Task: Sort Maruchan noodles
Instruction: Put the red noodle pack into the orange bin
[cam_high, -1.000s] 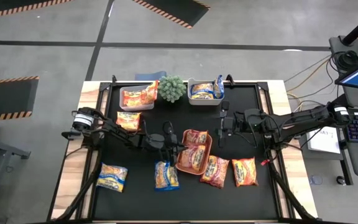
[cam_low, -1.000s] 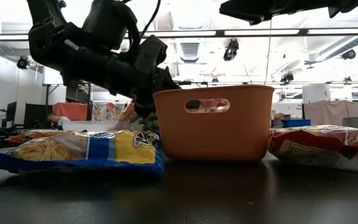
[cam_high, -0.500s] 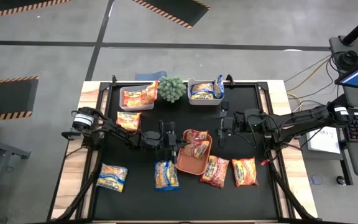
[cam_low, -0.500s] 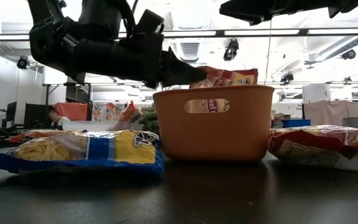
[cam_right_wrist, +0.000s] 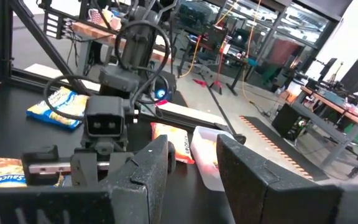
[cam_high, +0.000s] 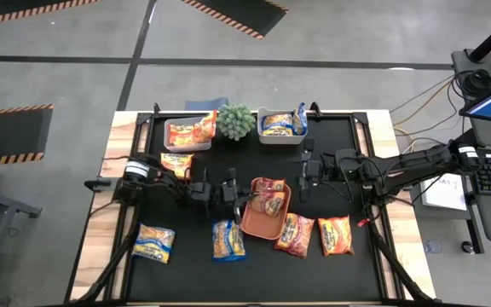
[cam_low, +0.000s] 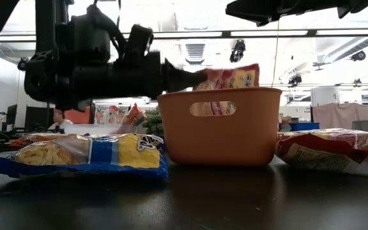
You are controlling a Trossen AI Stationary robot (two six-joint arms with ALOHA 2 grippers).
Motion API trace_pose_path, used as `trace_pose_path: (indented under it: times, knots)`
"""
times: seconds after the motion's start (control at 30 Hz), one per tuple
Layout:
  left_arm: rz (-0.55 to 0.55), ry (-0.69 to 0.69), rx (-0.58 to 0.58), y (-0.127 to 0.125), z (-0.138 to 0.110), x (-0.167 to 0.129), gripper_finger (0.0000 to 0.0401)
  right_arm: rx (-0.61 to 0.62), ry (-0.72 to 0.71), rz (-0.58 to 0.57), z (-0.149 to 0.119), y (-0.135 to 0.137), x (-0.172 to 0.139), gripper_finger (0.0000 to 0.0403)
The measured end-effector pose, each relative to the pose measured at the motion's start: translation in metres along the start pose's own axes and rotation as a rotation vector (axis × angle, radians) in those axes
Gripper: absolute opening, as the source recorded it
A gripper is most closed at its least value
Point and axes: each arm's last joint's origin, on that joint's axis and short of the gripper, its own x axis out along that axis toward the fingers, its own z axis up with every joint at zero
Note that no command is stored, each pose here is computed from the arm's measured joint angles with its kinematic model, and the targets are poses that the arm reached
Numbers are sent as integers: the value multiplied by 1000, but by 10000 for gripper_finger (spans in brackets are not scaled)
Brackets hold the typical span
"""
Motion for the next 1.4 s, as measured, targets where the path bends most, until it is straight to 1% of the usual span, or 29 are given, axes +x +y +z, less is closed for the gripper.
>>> trace_pose_path:
  times: [0.1, 0.23, 0.3, 0.37, 0.4, 0.5, 0.57, 0.7, 0.8, 0.87, 1.0, 1.07, 1.17, 1.27, 1.4]
  knots:
    - [-1, 28, -19, 1, -7, -1, 0, 9, 0, 0, 0, 0, 0, 128]
    - [-7, 26, -19, 1, -8, -1, 0, 19, -1, -1, 0, 0, 0, 128]
    - [-5, 26, -4, 2, -8, -1, 0, 56, -1, 1, 0, 0, 0, 128]
    - [-3, 27, 10, 3, -9, -1, 0, 123, 1, 14, 0, 1, 0, 128]
    - [-2, 27, 15, 3, -9, -1, 0, 167, 9, 42, -1, 2, 0, 128]
    - [2, 28, 20, 5, -9, 0, 0, 331, 85, 214, -10, 12, 2, 127]
    - [2, 28, 18, 5, -9, 0, 0, 430, 152, 293, -16, 23, 5, 125]
    - [2, 31, 18, 5, -9, 0, 0, 549, 265, 356, -24, 45, 13, 112]
    - [2, 31, 19, 5, -9, 0, 0, 590, 332, 373, -26, 57, 23, 104]
    - [2, 31, 19, 5, -9, 0, 0, 603, 379, 361, -27, 63, 32, 99]
    - [3, 30, 19, 5, -9, 0, 0, 584, 566, 301, -34, 70, 50, 91]
    - [3, 29, 20, 5, -9, 0, 0, 552, 675, 264, -38, 73, 57, 86]
    - [4, 29, 20, 5, -9, 0, 0, 504, 789, 210, -38, 75, 67, 73]
    - [3, 29, 20, 5, -9, 0, 0, 462, 869, 178, -36, 79, 78, 60]
    - [3, 29, 18, 5, -9, 0, 0, 361, 976, 133, -38, 86, 92, 52]
